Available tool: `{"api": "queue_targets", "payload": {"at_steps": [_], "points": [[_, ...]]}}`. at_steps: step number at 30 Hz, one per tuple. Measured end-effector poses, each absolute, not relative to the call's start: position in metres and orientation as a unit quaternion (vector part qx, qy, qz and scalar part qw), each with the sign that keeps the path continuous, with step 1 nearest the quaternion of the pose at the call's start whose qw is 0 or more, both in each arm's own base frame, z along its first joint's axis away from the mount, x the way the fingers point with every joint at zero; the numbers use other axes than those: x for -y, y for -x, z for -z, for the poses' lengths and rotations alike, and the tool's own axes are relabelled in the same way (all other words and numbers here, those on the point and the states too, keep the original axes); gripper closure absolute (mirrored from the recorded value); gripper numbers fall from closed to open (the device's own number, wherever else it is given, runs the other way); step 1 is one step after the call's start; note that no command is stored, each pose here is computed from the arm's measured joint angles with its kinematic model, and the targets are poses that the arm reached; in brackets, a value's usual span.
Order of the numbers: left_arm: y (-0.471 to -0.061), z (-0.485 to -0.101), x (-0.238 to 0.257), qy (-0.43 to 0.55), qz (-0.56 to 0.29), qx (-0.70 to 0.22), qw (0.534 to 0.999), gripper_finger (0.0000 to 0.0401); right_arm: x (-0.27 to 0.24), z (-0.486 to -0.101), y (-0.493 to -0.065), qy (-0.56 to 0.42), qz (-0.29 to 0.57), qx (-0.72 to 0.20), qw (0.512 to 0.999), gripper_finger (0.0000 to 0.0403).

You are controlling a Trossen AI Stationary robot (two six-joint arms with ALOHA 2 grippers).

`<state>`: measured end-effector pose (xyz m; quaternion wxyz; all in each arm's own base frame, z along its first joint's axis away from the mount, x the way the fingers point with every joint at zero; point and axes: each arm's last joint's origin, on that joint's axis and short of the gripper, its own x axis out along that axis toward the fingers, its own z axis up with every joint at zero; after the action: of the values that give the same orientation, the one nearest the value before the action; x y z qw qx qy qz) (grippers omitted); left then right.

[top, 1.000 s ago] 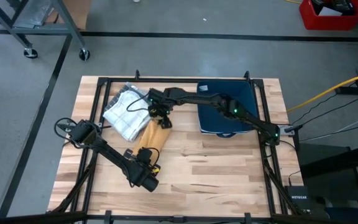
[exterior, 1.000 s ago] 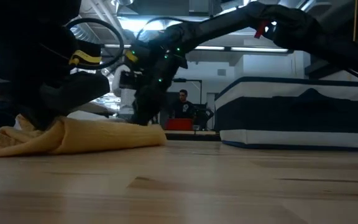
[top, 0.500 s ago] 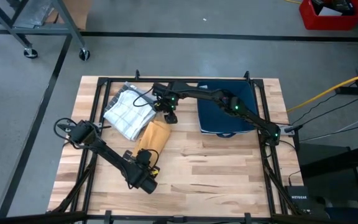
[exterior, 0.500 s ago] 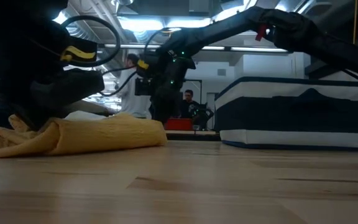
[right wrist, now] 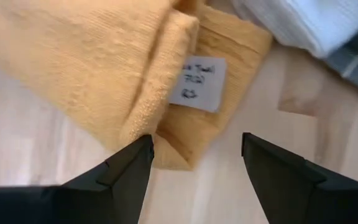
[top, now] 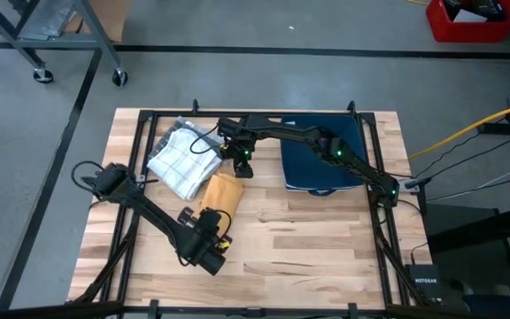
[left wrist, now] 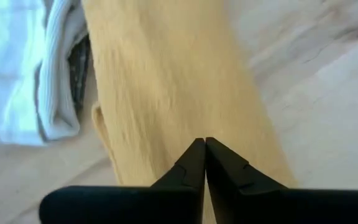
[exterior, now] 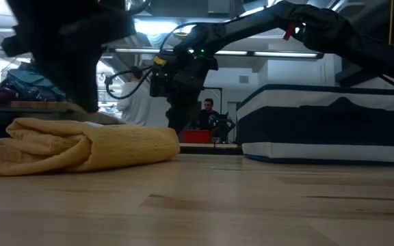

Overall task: Fold towel
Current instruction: Stack the yellow towel on top of the white towel

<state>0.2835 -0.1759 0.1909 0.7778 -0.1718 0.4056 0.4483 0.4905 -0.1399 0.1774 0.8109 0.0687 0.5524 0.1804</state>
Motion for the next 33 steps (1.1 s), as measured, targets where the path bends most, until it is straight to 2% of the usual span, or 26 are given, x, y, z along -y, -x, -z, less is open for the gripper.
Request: {"api": "queue_targets", "payload": {"at_steps": [5, 13, 18, 26, 30, 33], "points": [[-0.277, -0.213, 0.166, 0.157, -0.434, -0.409, 0.787, 0.0373, 0.129, -0.189, -0.493, -0.058, -0.191, -0.538, 0.819, 0.0148], [-0.270, -0.235, 0.147, 0.092, -0.416, -0.442, 0.789, 0.0287, 0.126, -0.230, -0.493, -0.005, -0.191, -0.473, 0.860, 0.0148], [-0.267, -0.244, 0.139, 0.103, -0.413, -0.458, 0.781, 0.0248, 0.122, -0.252, -0.484, -0.010, -0.181, -0.474, 0.862, 0.0148], [-0.256, -0.246, 0.140, 0.143, -0.360, -0.581, 0.716, 0.0233, 0.101, -0.254, -0.473, -0.070, -0.175, -0.536, 0.823, 0.0148], [-0.246, -0.252, 0.134, 0.110, -0.374, -0.602, 0.697, 0.0232, 0.088, -0.257, -0.467, -0.074, -0.192, -0.556, 0.805, 0.0148], [-0.231, -0.267, 0.126, 0.067, -0.398, -0.585, 0.703, 0.0232, 0.083, -0.275, -0.460, -0.060, -0.214, -0.541, 0.811, 0.0148]]}}
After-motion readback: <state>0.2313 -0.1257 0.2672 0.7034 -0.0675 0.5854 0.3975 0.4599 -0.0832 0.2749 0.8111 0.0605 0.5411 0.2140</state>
